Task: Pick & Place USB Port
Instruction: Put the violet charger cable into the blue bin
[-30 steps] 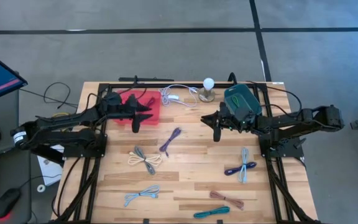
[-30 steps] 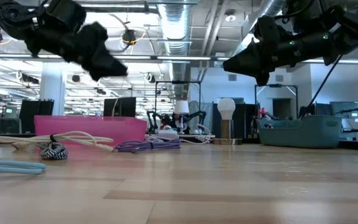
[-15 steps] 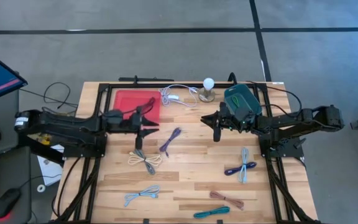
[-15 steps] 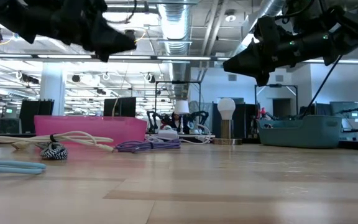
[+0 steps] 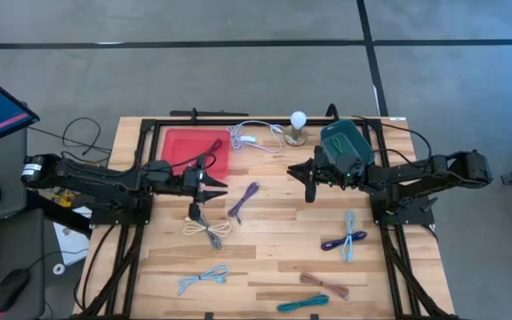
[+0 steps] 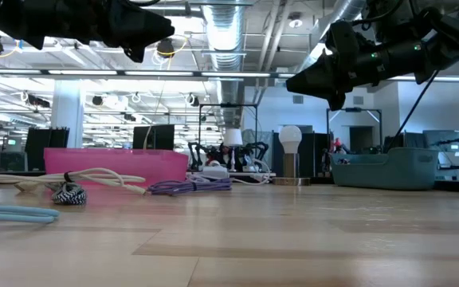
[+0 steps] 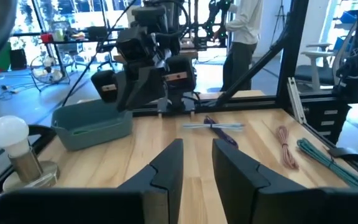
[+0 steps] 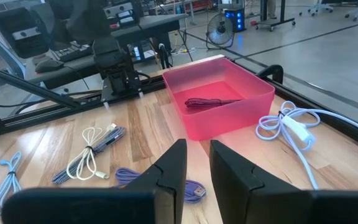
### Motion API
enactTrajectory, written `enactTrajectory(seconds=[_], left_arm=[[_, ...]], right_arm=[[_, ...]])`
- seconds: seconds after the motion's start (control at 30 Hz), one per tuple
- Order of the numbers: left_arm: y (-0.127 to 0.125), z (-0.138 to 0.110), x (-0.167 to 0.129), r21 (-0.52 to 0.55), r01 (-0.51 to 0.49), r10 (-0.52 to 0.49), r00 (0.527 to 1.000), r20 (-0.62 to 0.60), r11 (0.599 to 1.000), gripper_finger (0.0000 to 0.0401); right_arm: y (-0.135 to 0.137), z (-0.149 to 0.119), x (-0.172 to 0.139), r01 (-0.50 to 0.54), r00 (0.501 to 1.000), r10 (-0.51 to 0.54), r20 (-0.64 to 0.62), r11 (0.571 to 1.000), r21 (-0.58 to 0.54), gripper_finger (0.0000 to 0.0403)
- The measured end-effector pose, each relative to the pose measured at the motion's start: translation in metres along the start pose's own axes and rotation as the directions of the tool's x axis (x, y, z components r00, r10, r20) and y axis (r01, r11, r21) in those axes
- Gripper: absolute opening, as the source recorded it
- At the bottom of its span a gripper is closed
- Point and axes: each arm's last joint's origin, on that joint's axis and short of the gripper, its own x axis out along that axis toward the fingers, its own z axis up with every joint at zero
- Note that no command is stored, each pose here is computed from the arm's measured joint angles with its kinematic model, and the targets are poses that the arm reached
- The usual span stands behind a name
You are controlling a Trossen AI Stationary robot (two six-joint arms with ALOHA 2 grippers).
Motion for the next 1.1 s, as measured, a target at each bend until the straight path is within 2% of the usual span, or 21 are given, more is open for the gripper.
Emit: enactTrajectory(seconds=[0.5, 0.6, 0.73, 0.87, 1.0, 1.1], left_arm=[[0.000, 0.000, 0.000, -0.001, 0.002, -0.002, 1.000, 0.001, 1.000, 0.0086], [0.000, 0.000, 0.000, -0.036, -0.003, 0.003, 1.000, 0.004, 0.999, 0.0086], [0.007, -0.001, 0.000, -0.183, -0.128, 0.128, 0.992, -0.012, 0.975, 0.0086], [0.010, -0.008, 0.007, -0.193, -0.171, 0.158, 0.984, -0.078, 0.966, 0.0086], [0.013, 0.000, 0.025, -0.191, -0.188, 0.169, 0.980, -0.108, 0.964, 0.0086], [0.017, 0.005, 0.042, -0.164, -0.263, 0.225, 0.950, -0.218, 0.951, 0.0086]], right_arm=[[0.000, -0.001, 0.000, 0.000, 1.000, 0.000, -0.006, 1.000, -0.001, 0.0063], [0.000, 0.000, 0.000, -0.002, 1.000, 0.002, 0.002, 1.000, 0.000, 0.0063], [0.001, 0.002, 0.000, -0.006, 1.000, 0.006, 0.020, 1.000, 0.001, 0.0063], [0.000, 0.002, 0.000, -0.003, 1.000, 0.003, 0.018, 1.000, -0.002, 0.0063], [0.000, 0.002, 0.000, -0.003, 1.000, 0.003, 0.017, 1.000, -0.001, 0.0063], [0.000, 0.001, 0.000, -0.002, 1.000, 0.002, 0.013, 1.000, -0.001, 0.0063]])
